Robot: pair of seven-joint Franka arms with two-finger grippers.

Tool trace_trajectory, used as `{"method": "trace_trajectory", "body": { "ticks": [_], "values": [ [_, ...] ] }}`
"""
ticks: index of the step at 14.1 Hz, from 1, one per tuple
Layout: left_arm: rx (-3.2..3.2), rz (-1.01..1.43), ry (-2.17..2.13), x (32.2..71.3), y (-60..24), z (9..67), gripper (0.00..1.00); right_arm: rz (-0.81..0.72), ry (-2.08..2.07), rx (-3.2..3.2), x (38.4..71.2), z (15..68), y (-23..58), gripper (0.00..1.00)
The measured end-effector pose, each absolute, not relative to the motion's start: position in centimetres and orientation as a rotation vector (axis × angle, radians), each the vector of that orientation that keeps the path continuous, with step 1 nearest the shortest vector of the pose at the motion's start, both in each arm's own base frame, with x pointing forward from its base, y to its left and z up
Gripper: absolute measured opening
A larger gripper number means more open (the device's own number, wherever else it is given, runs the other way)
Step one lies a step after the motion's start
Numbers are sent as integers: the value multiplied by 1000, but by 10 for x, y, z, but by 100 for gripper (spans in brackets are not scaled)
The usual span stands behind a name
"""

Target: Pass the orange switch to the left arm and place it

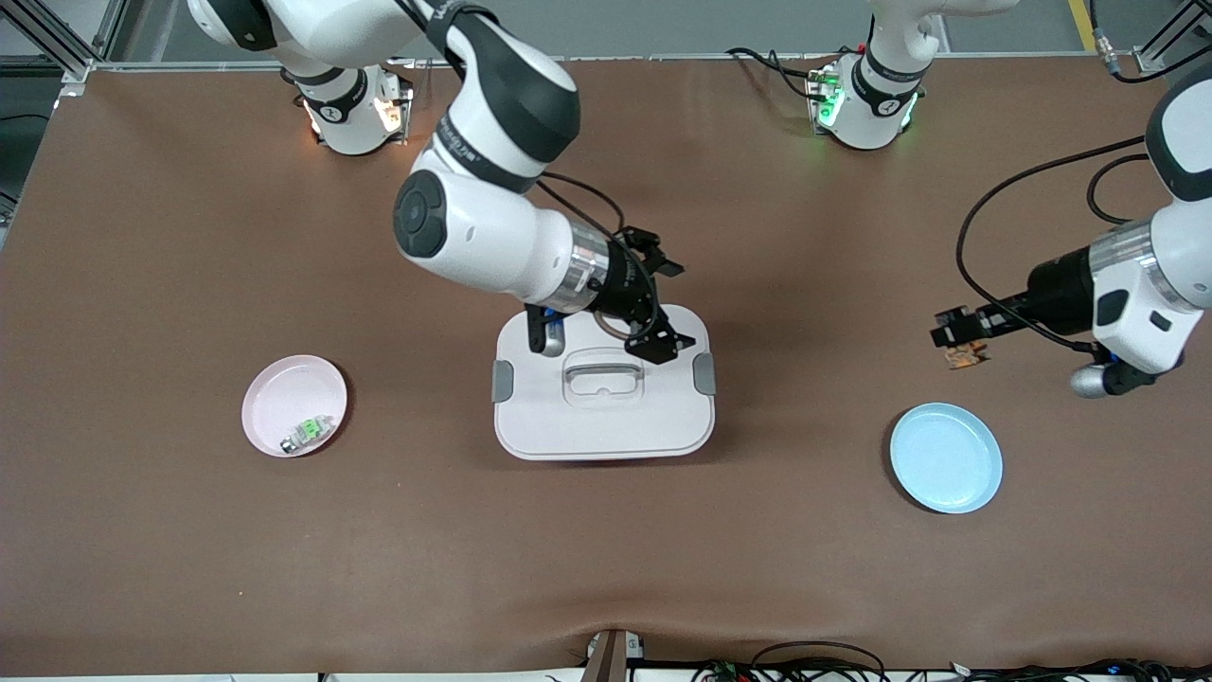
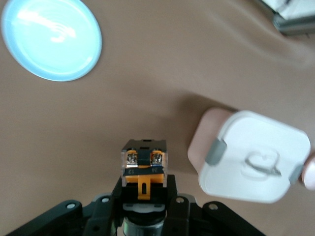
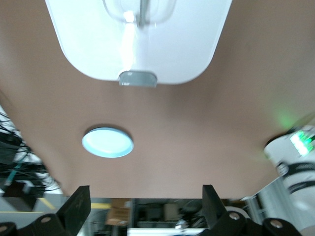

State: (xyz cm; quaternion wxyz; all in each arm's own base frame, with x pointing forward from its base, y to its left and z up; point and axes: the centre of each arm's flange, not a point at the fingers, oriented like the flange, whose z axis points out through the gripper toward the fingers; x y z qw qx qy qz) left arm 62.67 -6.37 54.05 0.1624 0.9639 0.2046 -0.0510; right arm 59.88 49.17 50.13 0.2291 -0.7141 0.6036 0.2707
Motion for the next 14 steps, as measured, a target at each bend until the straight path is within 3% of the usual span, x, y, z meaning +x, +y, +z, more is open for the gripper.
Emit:
{"method": "trace_trajectory", "body": {
  "ticks": [8, 14],
  "values": [
    [2649, -109, 1389, 658, -38, 484, 34, 720, 1329, -2260, 627, 537, 389, 100],
    [2556, -15, 1688, 685, -20, 426, 34, 509, 909, -2646, 634, 551, 308, 100]
  ]
}}
